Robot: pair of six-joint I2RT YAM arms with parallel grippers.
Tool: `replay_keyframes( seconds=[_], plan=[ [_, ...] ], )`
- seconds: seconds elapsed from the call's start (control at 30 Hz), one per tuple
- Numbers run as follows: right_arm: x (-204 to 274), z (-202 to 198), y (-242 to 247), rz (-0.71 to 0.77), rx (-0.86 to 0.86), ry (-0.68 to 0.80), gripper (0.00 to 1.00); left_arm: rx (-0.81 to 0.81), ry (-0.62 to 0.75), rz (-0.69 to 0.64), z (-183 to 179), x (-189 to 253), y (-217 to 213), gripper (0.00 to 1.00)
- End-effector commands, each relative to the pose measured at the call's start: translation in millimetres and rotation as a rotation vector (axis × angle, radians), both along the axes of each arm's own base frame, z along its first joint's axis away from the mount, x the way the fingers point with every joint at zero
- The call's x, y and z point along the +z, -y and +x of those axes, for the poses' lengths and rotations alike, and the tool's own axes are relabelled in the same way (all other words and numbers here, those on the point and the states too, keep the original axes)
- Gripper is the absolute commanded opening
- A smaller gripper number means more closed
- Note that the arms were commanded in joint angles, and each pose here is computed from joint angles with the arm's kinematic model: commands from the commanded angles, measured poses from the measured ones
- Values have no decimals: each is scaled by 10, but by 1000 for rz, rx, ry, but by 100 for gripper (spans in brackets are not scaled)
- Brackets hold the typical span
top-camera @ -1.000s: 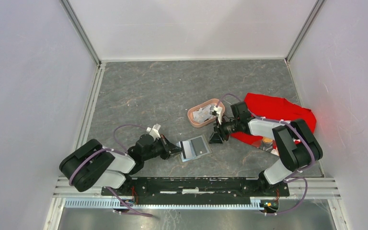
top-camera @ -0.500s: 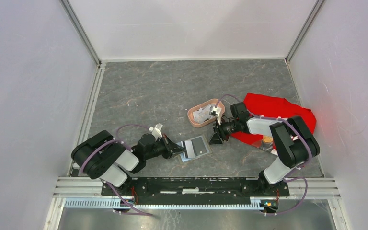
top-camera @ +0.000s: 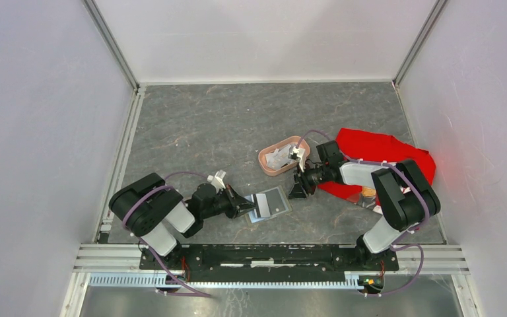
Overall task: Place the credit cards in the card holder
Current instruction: Insert the credit card into the card holder.
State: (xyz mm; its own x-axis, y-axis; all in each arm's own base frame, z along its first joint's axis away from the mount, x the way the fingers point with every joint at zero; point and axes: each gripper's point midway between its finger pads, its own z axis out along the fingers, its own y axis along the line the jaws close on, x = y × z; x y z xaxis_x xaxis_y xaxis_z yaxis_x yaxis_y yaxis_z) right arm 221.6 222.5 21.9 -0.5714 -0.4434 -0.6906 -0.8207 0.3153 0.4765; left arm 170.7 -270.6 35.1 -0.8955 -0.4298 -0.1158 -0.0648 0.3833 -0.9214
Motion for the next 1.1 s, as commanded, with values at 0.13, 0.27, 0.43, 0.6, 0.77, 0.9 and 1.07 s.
replay_keyframes(
  seconds=[0.13,0.27,0.43,0.6,0.77,0.9,1.07],
  plan=[
    [69,69,-60,10,21,30,39,21,-56,4,52,-40,29,2],
    [68,57,-68,8,27,30,38,29,-68,38,62,-110,6,2],
    [68,55,-76,7,30,32,38,34,-68,104,77,-180,-37,2],
    [67,43,-89,6,36,33,38,50,-65,139,108,-178,-71,2],
    [64,26,-106,4,44,33,38,50,-68,127,125,-168,-19,2],
    [63,23,-106,3,44,31,38,46,-65,116,137,-172,44,2],
    [59,21,-108,4,46,30,38,63,-61,127,138,-197,41,2]
  ],
)
